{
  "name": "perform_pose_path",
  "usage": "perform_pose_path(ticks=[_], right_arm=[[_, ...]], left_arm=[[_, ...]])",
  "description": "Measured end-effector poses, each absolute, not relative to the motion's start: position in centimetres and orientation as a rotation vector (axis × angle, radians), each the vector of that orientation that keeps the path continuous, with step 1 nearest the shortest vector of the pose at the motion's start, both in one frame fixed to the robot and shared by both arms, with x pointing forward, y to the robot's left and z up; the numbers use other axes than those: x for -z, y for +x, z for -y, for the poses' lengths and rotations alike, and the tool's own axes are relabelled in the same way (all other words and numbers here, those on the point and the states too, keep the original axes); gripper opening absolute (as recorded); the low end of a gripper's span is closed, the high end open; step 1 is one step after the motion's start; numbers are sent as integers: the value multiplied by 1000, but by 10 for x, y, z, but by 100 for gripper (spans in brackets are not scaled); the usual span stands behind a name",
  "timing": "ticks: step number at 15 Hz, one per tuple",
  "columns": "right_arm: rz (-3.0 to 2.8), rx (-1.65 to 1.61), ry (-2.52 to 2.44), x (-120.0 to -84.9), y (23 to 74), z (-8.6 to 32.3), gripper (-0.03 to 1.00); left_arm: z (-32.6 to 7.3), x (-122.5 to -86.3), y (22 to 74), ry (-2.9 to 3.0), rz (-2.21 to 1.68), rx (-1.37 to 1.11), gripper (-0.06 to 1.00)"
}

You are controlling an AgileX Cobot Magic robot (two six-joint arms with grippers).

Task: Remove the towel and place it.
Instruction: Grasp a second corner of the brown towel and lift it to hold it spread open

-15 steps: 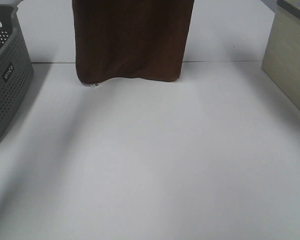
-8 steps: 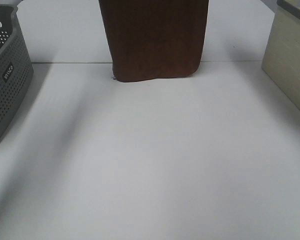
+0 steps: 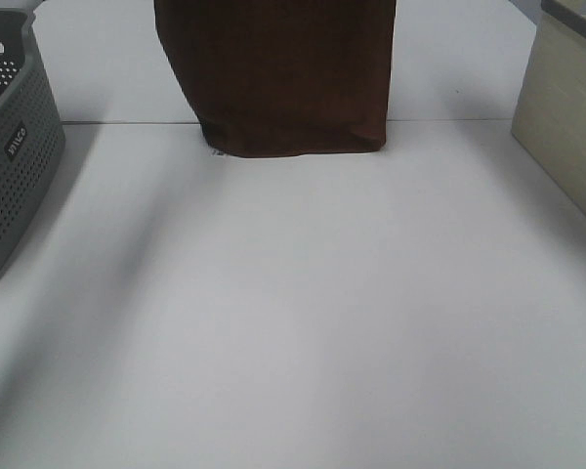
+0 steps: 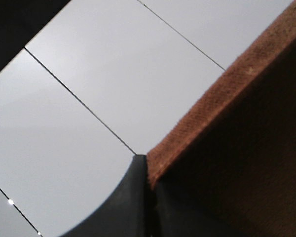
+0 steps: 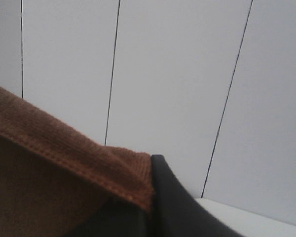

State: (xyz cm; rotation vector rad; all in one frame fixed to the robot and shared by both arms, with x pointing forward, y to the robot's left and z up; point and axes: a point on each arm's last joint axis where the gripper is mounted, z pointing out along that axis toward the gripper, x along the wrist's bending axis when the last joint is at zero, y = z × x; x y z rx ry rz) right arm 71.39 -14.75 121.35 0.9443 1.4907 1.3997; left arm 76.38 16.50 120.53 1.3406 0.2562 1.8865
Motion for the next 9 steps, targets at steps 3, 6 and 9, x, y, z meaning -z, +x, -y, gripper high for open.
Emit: perform_pose_path(ticks=[3, 6, 9], right_arm=[[-1609, -1368, 1005, -1208, 709, 146, 1], [-1758, -1333, 1066, -1217, 688, 148, 1], [-1938, -1284, 1116, -1233, 654, 152, 1]], left_arm=[[-162, -1198, 762, 1564, -439, -1750, 0], [-161, -1214, 737, 1761, -610, -1577, 0], [-171, -1236, 697, 1949, -810, -1343, 0]])
